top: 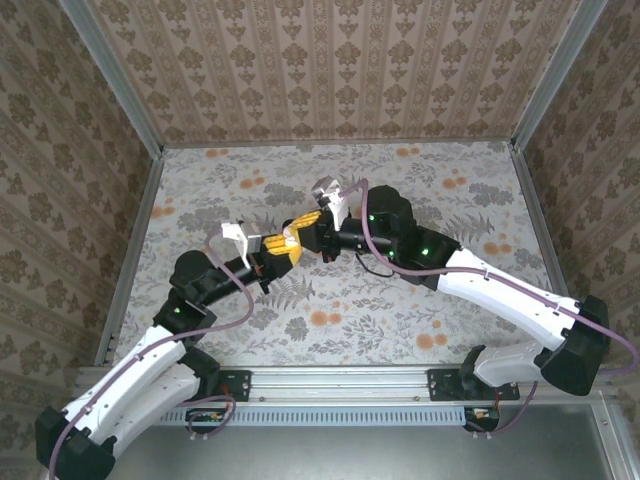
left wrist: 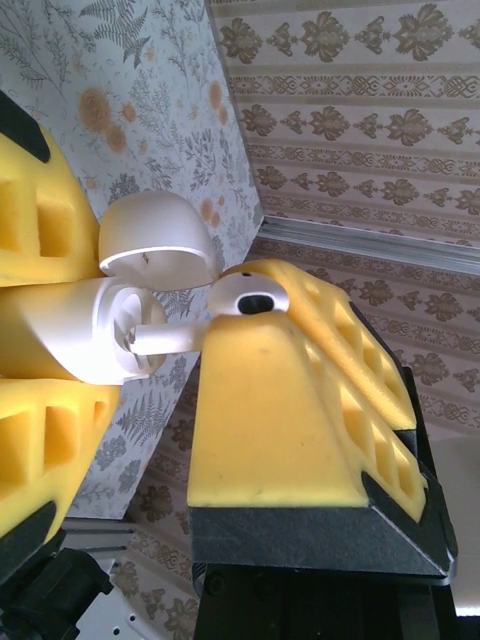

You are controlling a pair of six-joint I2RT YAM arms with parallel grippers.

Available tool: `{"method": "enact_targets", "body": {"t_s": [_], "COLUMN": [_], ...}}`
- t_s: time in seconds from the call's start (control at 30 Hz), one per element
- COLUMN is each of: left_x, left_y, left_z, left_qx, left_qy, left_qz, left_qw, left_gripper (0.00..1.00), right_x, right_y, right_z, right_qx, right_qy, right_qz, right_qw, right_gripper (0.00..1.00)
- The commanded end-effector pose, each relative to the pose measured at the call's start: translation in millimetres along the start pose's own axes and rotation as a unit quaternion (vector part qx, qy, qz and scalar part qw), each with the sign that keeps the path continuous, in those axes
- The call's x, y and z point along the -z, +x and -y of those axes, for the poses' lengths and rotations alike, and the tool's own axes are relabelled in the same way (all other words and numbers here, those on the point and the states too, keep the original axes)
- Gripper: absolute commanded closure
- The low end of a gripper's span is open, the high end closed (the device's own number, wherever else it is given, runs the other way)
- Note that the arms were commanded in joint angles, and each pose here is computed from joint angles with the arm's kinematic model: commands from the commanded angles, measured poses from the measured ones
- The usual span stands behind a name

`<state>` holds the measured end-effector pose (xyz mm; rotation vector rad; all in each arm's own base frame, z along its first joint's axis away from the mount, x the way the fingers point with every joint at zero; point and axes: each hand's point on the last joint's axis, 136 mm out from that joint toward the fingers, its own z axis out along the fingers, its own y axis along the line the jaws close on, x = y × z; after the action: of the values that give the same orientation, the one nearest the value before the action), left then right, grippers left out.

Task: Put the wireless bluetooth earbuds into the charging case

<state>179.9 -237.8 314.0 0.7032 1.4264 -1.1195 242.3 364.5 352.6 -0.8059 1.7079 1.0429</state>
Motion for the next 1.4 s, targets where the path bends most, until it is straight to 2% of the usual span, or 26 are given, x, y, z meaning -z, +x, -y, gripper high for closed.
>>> {"method": "enact_targets", "body": {"t_s": [0.0, 0.33, 0.77, 1.0, 1.37], "left_x": [3.8, 5.2, 5.2, 4.1, 4.0], "left_y": [-15.7, -16.5, -18.3, -18.6, -16.0], "left_z": [6.4, 6.7, 7.5, 7.0, 6.3], "left_qx": [-0.024, -0.024, -0.023, -0.023, -0.022], "left_qy": [0.003, 0.002, 0.003, 0.003, 0.002], "left_qz": [0.027, 0.029, 0.031, 0.031, 0.028], "left_qw": [0.999, 0.999, 0.999, 0.999, 0.999], "left_gripper": [1.00, 1.00, 1.00, 1.00, 1.00], "right_x": [-3.1, 4.3, 5.7, 4.3, 0.9], "right_y": [11.4, 18.0, 34.6, 39.0, 30.2], "right_z": [-8.8, -4.4, -24.9, -27.8, -25.9], "right_qx": [0.016, 0.041, 0.073, 0.074, 0.042], "right_qy": [-0.020, -0.001, -0.067, -0.077, -0.066], "right_qz": [-0.014, -0.027, -0.062, -0.076, -0.073], "right_qw": [1.000, 0.999, 0.993, 0.991, 0.994], "right_gripper": [0.88, 0.88, 0.88, 0.87, 0.67]}}
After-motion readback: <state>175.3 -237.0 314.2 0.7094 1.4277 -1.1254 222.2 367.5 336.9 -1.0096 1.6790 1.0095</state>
